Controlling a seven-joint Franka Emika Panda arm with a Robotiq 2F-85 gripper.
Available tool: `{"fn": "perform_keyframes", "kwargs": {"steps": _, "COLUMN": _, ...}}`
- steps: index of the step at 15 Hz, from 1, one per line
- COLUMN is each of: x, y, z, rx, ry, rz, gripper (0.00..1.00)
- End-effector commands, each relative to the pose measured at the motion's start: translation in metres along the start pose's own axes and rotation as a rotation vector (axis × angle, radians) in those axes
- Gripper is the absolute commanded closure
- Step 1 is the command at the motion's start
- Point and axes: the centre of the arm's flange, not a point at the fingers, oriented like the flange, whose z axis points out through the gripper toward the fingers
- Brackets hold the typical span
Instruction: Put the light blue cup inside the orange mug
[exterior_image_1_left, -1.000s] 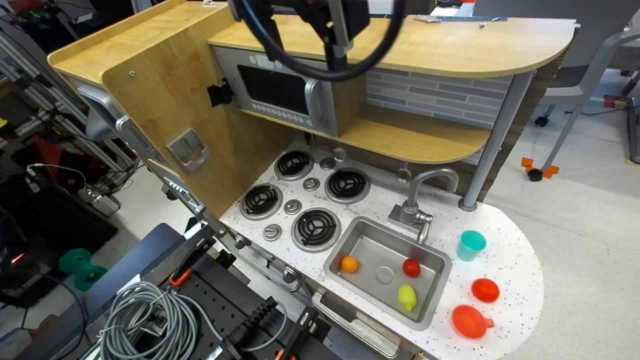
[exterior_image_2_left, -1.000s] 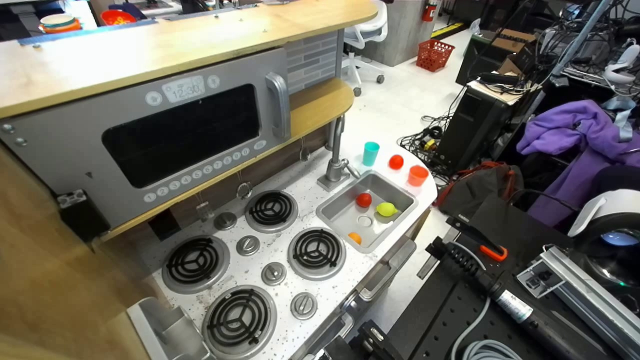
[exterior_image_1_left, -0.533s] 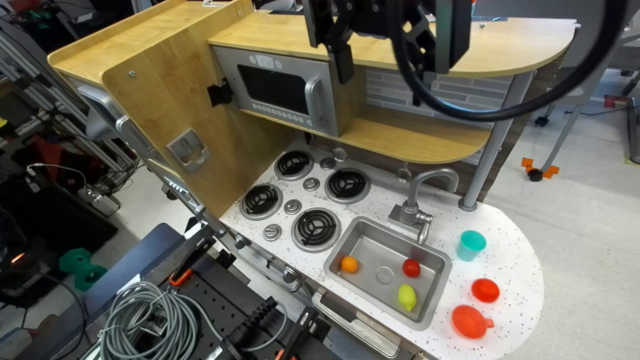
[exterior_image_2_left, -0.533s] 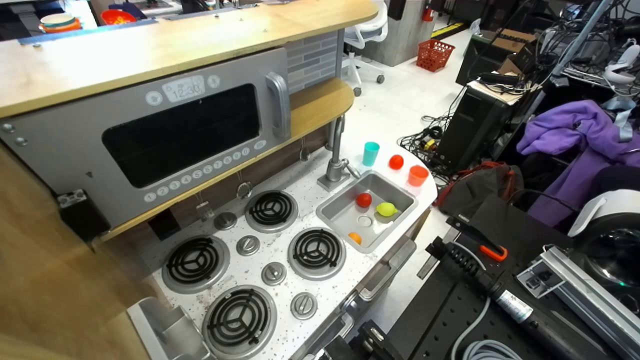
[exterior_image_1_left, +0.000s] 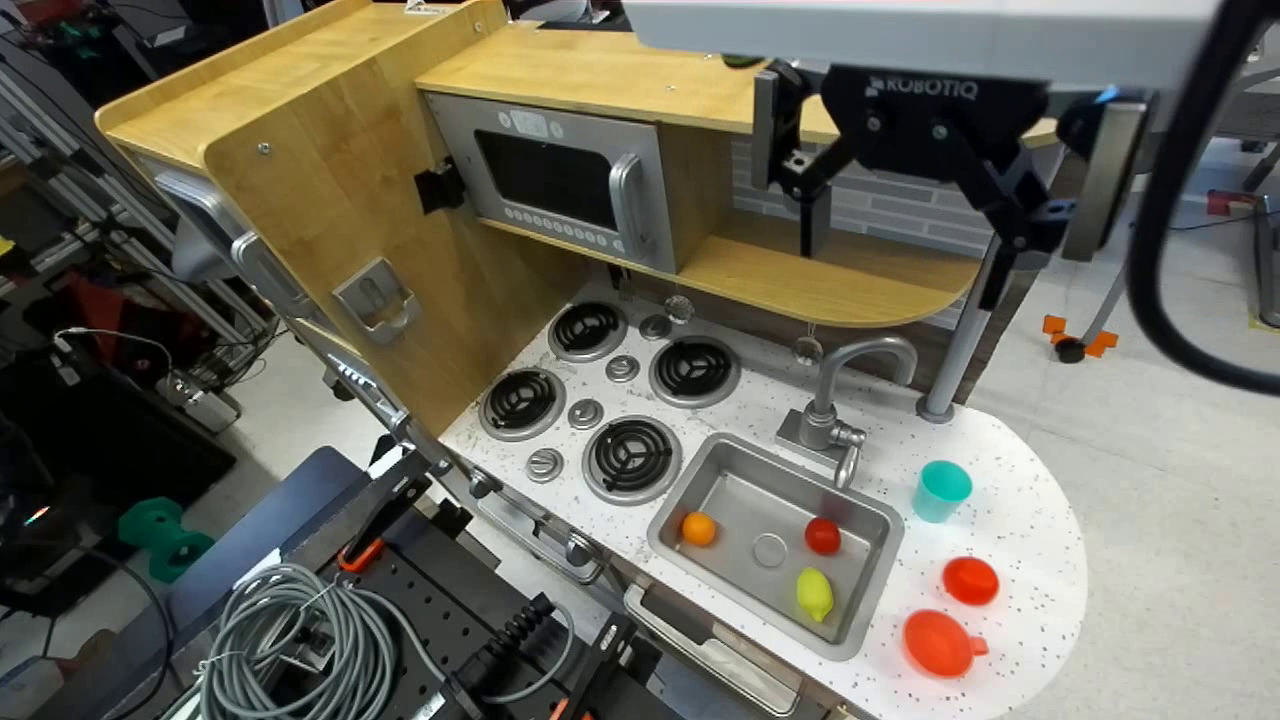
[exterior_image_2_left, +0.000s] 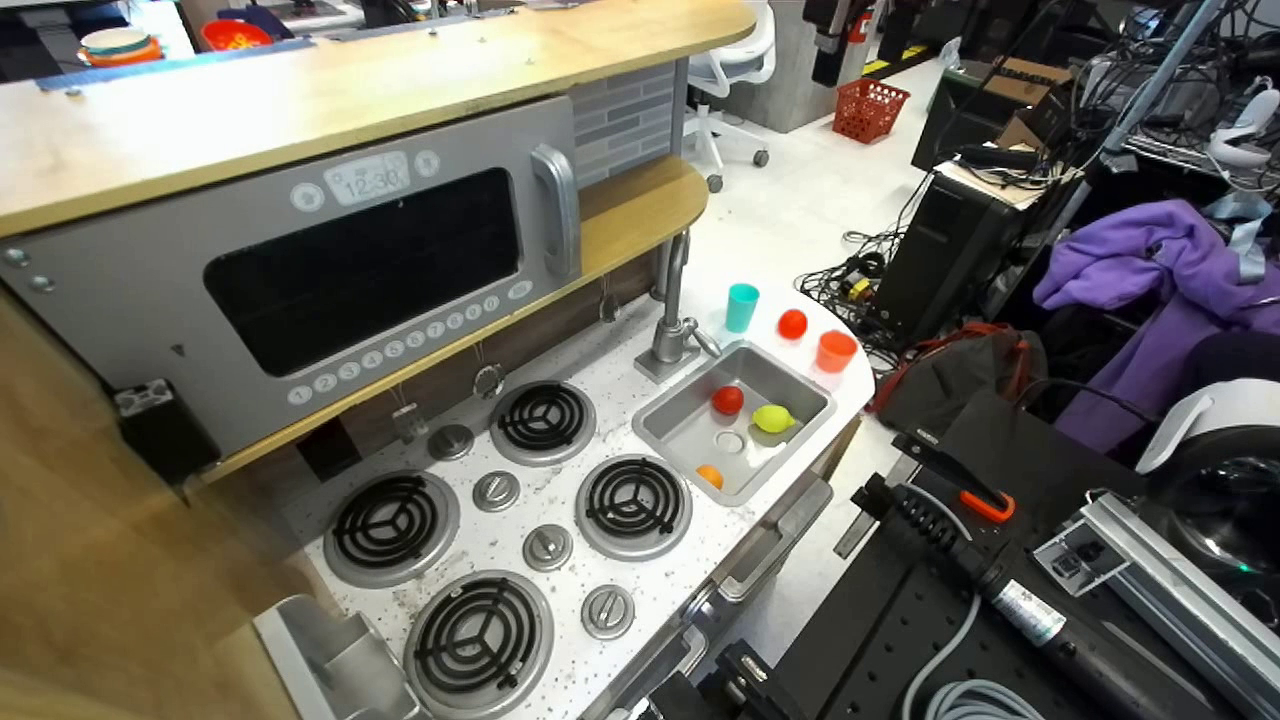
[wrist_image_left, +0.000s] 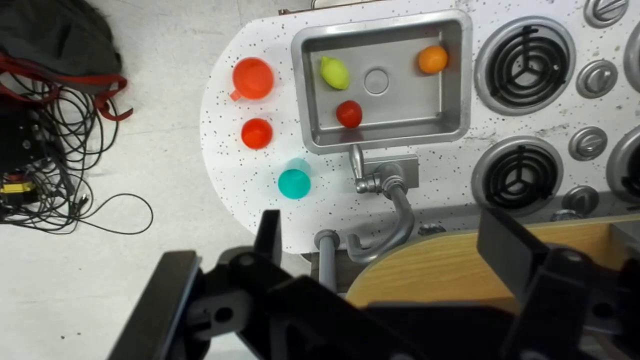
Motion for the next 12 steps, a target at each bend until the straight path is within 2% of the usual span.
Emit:
{"fn": "perform_keyframes", "kwargs": {"steps": 1, "x": 0.027, "y": 0.031, "z": 0.036, "rx": 0.004, "ry": 0.001, "rz": -0.049, "gripper": 0.00}}
{"fn": "perform_keyframes", "kwargs": {"steps": 9, "x": 0.056, "y": 0.084, "z": 0.128, "rx": -0.007, "ry": 0.002, "rz": -0.127, "gripper": 0.00}}
{"fn": "perform_keyframes", "kwargs": {"steps": 12, "x": 0.071, "y": 0.104, "z": 0.163, "rx": -0.001, "ry": -0.003, "rz": -0.102, "gripper": 0.00}}
